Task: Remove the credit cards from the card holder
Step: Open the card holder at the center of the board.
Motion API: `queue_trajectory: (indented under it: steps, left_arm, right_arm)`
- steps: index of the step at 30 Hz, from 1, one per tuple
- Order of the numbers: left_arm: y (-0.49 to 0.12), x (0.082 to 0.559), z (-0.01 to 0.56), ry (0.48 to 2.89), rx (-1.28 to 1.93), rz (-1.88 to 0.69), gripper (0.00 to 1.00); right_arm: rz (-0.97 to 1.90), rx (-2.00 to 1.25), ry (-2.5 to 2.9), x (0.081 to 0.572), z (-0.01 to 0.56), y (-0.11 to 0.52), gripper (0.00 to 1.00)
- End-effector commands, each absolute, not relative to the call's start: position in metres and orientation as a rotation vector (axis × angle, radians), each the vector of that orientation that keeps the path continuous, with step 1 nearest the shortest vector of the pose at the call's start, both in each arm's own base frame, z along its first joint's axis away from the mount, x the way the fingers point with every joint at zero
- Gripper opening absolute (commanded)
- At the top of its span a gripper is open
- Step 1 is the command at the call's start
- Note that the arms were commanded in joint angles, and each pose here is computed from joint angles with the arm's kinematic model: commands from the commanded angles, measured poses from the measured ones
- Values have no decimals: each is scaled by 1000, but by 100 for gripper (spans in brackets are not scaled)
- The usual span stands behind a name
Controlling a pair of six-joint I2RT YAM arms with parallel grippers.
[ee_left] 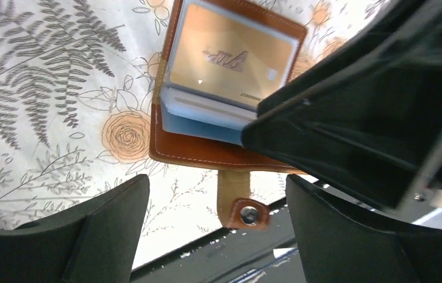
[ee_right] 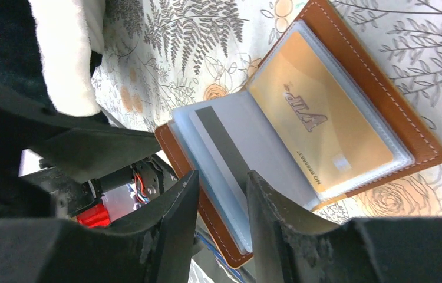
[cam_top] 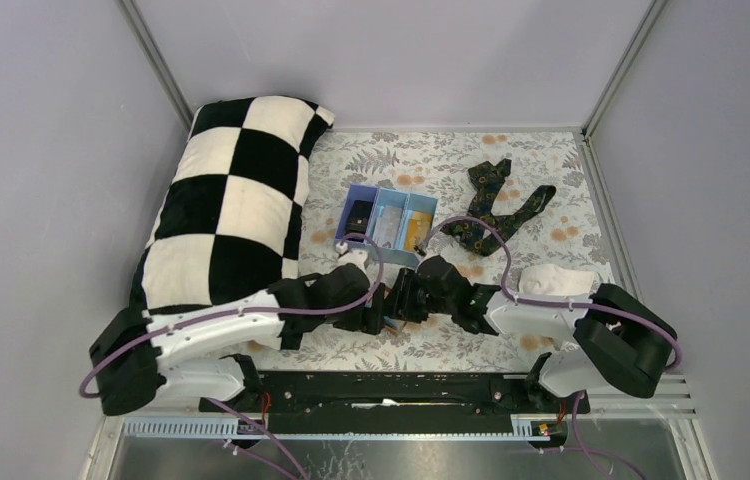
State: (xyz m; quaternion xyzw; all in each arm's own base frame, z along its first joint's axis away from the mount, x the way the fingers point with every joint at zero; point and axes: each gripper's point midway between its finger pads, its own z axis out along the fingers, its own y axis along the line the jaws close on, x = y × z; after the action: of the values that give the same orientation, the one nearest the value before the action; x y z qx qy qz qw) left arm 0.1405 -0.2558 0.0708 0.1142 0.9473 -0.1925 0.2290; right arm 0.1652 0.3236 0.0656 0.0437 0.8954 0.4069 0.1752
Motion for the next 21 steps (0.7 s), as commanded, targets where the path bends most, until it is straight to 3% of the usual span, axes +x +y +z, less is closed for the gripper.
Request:
queue_trajectory:
  steps: [1,5,9,21]
  left_arm:
    - [-248,151,118,2493,180,-583,90]
    - [-235,155,143,2423,96,-617,91]
    - [-230,154,145,2417,52,-632,86]
    - [-242,146,118,2469,-109,-747,43]
  right_arm:
    - [1230,57,2479,169,86,348,42]
    - [1219,19,2507,165,80,361,35]
    - [1194,-24,2548,159,73,374,33]
    - [1065,-40,2658,144,50,362,36]
